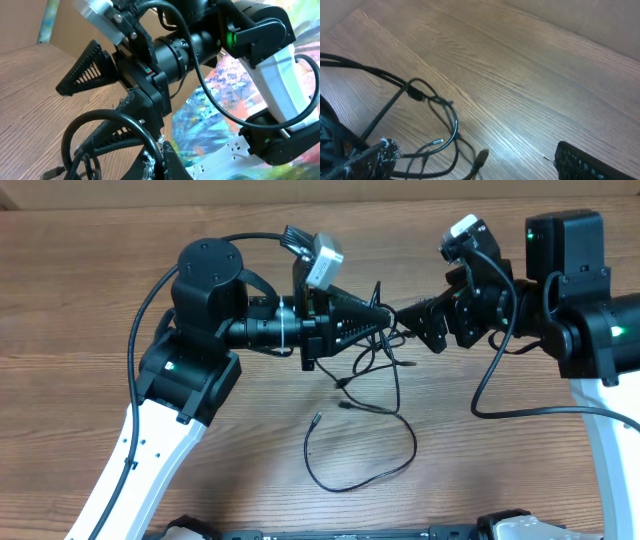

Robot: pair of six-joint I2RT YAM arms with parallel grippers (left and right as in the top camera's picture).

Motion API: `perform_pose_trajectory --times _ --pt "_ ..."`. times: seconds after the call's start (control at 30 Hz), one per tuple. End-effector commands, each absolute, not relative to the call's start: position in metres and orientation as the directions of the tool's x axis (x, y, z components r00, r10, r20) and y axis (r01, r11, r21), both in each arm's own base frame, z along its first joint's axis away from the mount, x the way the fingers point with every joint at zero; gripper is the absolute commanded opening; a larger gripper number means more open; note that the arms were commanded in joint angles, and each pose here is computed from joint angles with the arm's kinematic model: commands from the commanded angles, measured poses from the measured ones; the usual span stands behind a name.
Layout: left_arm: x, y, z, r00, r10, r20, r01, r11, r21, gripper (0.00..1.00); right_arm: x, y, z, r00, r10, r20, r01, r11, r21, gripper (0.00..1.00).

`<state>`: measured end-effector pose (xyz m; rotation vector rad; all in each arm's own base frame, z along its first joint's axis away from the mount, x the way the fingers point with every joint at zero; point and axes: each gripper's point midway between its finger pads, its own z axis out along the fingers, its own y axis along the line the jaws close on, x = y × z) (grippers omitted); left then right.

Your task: Untangle cables

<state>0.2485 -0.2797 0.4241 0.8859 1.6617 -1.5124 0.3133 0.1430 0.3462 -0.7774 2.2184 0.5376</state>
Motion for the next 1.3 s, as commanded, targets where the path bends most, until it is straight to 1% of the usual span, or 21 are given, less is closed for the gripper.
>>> perform_pose_trajectory --times 0.0,0.07,0.2,0.37,0.43,0.57,0.6,0.67,0.87,1.1,1.27 --pt "0.246 -0.280 0.427 -0.474 0.030 -0.880 0.879 0.072 -0.471 0.04 0.315 0.144 0.352 -0.548 -0.362 -0.754 -0.666 0.734 0.132 0.98" --pt "0.246 -0.280 0.426 -0.471 0.032 -0.882 0.881 0.071 -0.468 0.04 0.317 0.145 0.355 -0.537 -0.359 -0.763 -0.671 0.731 0.128 0.98" --pt "0.248 -0.282 0.426 -0.469 0.029 -0.883 0.882 0.076 -0.466 0.04 0.312 0.154 0.360 -0.521 -0.347 -0.780 -0.705 0.690 0.163 0.98" --pt "0.251 -0.282 0.426 -0.470 0.022 -0.882 0.880 0.094 -0.467 0.04 0.312 0.155 0.360 -0.516 -0.352 -0.781 -0.710 0.686 0.160 0.98" --pt "0.259 -0.281 0.423 -0.478 0.009 -0.878 0.870 0.140 -0.472 0.04 0.312 0.155 0.360 -0.516 -0.351 -0.781 -0.710 0.686 0.161 0.98" --pt "0.282 -0.275 0.407 -0.501 -0.011 -0.865 0.828 0.287 -0.482 0.04 0.309 0.154 0.361 -0.517 -0.352 -0.781 -0.710 0.686 0.161 0.99" --pt "0.284 -0.274 0.404 -0.502 -0.006 -0.865 0.824 0.302 -0.480 0.04 0.308 0.154 0.362 -0.515 -0.351 -0.782 -0.710 0.685 0.160 0.99" --pt "0.284 -0.276 0.404 -0.506 -0.005 -0.862 0.824 0.292 -0.485 0.04 0.307 0.156 0.363 -0.512 -0.349 -0.785 -0.716 0.678 0.165 0.99" --pt "0.268 -0.288 0.419 -0.481 -0.003 -0.877 0.862 0.177 -0.474 0.04 0.306 0.158 0.364 -0.508 -0.348 -0.788 -0.726 0.666 0.174 0.99" --pt "0.244 -0.308 0.429 -0.443 0.012 -0.896 0.893 0.087 -0.441 0.04 0.307 0.158 0.365 -0.503 -0.348 -0.791 -0.726 0.666 0.169 0.99" --pt "0.234 -0.309 0.429 -0.447 0.035 -0.894 0.895 0.037 -0.445 0.04 0.312 0.152 0.362 -0.508 -0.356 -0.785 -0.704 0.696 0.140 0.99"
